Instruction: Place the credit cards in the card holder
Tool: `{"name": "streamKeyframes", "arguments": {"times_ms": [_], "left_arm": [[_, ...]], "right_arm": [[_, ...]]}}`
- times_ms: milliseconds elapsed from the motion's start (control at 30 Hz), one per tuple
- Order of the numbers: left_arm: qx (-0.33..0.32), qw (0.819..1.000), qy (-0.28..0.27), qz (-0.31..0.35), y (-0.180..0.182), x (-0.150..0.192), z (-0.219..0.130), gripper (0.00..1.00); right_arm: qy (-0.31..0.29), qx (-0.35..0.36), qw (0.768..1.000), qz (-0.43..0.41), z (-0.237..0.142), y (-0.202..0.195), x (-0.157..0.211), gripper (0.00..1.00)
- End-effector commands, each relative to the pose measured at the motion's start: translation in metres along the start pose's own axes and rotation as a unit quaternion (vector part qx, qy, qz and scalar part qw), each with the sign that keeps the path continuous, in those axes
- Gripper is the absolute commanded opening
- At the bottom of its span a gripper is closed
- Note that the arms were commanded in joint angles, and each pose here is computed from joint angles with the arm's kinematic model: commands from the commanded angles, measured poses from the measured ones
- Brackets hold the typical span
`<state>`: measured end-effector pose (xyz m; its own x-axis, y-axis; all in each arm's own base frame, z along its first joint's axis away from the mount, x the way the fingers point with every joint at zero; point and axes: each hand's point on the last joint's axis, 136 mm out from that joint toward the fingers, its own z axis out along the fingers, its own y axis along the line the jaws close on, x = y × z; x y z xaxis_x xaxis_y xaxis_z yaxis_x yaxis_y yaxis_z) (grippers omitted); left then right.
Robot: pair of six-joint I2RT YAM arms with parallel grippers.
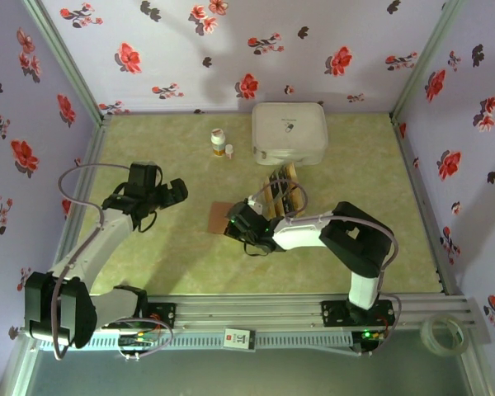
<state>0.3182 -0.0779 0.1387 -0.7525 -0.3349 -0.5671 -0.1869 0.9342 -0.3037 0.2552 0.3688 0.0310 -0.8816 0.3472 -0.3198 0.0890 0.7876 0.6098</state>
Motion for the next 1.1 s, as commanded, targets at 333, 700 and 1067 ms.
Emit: {"name": "streamKeyframes", "arguments": {"times_ms": [333, 700, 1067], "left_arm": [[0.08, 0.996, 0.008, -0.033, -0.037, -0.01, 0.005, 1.0], [0.197, 0.974, 0.018, -0.109, -0.084, -0.026, 0.007, 1.0], [0.282, 0.943, 0.026, -0.175, -0.111, -0.033, 0.01, 0.9]], "right_arm": [[0.006, -0.098, 0.992, -0.085, -0.059, 0.066, -0.028, 0.0], [-0.012, -0.165, 0.984, -0.068, -0.094, 0.099, -0.051, 0.0], [-0.039, -0.22, 0.974, -0.04, -0.121, 0.125, -0.074, 0.0]]}}
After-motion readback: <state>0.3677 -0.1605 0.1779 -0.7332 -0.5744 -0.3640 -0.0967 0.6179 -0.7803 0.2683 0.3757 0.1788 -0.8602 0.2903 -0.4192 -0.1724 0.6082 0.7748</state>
